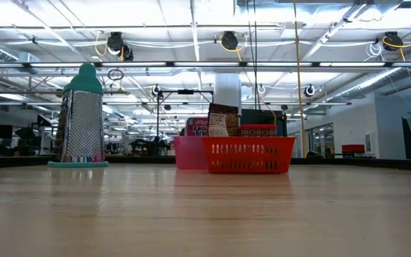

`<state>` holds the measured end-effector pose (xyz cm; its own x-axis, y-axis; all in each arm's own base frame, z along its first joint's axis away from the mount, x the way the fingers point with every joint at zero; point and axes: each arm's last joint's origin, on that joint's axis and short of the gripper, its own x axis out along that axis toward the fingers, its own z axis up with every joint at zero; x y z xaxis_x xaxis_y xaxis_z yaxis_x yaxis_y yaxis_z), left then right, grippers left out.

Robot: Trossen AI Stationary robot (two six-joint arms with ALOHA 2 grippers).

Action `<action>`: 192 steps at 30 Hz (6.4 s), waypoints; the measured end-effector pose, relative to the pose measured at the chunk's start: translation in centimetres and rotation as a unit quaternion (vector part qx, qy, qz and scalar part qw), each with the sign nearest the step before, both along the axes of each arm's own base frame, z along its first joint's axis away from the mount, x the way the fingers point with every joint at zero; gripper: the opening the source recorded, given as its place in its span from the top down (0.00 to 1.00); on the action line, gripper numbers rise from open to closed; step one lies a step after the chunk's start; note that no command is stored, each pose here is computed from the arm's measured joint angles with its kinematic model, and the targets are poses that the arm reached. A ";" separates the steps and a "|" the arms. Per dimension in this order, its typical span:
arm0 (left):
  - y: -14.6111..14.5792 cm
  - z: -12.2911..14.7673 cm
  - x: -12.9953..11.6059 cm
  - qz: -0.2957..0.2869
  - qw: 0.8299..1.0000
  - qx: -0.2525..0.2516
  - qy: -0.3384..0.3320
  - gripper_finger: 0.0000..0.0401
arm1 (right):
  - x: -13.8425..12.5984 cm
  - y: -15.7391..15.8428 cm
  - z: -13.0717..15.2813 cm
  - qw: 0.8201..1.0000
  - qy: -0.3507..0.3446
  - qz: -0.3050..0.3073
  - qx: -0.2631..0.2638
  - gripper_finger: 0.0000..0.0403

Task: Pick & Place Kitchen Items
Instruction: Put the red cereal box into the pink bin, then return to Home Position

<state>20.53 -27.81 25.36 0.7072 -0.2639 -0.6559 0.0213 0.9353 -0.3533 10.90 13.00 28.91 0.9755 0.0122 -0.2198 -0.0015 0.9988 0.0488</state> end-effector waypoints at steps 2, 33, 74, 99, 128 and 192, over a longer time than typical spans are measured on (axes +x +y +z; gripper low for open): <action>0.2 0.0 0.0 -0.011 1.000 -0.002 0.017 0.53 | 0.0 0.0 0.0 1.000 0.000 0.000 0.000 0.55; 4.7 1.5 -6.8 0.136 0.956 0.003 0.260 0.56 | 0.2 0.2 -2.5 1.000 -0.011 0.004 -0.006 0.55; 3.9 -3.6 -8.0 0.118 0.965 -0.044 0.228 0.79 | 0.2 0.3 -2.2 1.000 -0.021 0.007 -0.008 0.55; 4.3 -2.0 -5.5 0.067 0.988 0.001 0.141 1.00 | 0.2 0.3 -2.2 1.000 -0.021 0.007 -0.009 0.55; 17.9 3.9 2.6 0.266 0.962 0.047 -0.031 1.00 | 0.2 0.3 -2.2 1.000 -0.021 0.007 -0.009 0.55; 35.2 -1.3 11.6 0.380 0.924 -0.028 -0.029 0.62 | 0.2 0.4 -2.0 0.999 -0.029 0.013 -0.022 0.55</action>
<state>32.17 7.39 24.10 0.7353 0.2919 -0.6117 -0.6143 0.6682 -0.4196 11.15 13.39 26.92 0.9861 0.0289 -0.1636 -0.0286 0.9996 0.0045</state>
